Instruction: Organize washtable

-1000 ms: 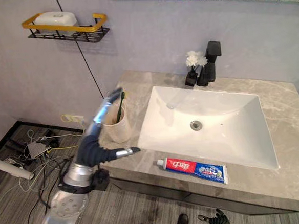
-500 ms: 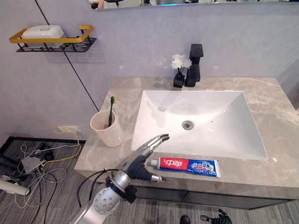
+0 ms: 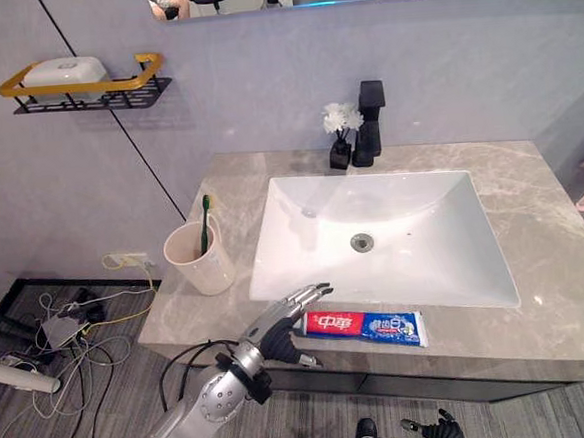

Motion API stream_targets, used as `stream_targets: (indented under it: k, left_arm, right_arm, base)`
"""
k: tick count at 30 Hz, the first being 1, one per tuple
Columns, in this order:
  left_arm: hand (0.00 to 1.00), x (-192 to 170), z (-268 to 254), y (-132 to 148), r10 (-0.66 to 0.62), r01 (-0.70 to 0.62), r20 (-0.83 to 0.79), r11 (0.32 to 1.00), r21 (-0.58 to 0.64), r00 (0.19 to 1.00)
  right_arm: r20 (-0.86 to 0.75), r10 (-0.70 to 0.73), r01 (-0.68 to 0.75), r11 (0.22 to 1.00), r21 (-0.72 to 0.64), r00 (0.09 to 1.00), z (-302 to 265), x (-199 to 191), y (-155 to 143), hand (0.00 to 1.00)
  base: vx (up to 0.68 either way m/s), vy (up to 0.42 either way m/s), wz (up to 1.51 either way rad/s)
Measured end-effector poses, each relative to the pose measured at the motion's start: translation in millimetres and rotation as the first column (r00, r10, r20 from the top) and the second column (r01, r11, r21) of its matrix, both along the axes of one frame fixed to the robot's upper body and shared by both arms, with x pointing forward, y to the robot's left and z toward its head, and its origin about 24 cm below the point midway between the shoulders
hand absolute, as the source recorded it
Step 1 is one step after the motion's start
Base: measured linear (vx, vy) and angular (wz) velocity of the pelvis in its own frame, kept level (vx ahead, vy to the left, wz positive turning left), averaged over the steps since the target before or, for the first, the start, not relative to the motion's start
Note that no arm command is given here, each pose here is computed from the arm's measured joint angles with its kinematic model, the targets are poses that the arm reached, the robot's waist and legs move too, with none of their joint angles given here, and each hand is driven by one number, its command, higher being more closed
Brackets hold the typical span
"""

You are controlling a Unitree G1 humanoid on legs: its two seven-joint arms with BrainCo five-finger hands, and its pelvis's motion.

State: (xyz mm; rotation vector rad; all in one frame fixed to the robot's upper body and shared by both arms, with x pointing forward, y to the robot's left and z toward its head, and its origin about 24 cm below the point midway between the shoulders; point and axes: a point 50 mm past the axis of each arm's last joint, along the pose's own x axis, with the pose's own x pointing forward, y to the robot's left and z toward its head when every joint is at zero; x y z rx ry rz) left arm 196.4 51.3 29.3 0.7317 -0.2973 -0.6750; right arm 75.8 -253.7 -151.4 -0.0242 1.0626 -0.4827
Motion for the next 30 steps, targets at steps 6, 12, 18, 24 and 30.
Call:
stream_targets:
  k: [6,12,18,24,30]
  left_arm:
    - [0.0,0.8,1.6,0.5,0.008,-0.014,-0.064,0.995,-0.095,0.998]
    - [0.0,1.1,2.8,1.1,0.009,-0.019,-0.084,0.992,-0.128,0.996]
    - [0.0,0.8,4.2,1.3,-0.006,-0.007,-0.095,0.99,-0.138,0.996]
    - [0.0,1.2,4.7,2.0,-0.002,-0.01,-0.091,0.99,-0.138,0.996]
    - [0.0,2.3,8.8,3.0,0.023,-0.032,-0.068,0.989,-0.143,0.997]
  right_arm:
    - [-0.002,-0.007,0.007,1.0,-0.002,1.0,0.1,-0.5,-1.0,0.0]
    - [-0.006,0.004,-0.004,1.0,-0.001,1.0,-0.3,0.0,0.6,0.0]
    - [-0.014,0.03,-0.03,1.0,-0.007,0.999,-0.4,2.0,1.4,0.0]
    - [-0.016,0.031,-0.031,0.999,-0.007,0.999,-0.5,1.9,1.6,0.0]
    - [-0.019,0.031,-0.031,1.0,-0.002,0.999,-1.1,1.4,3.4,0.0]
  base:
    - [0.0,0.0,0.0]
    - [0.0,0.011,0.0]
    - [0.0,0.0,-0.05]
    - [0.0,0.0,-0.01]
    - [0.0,0.0,0.0]
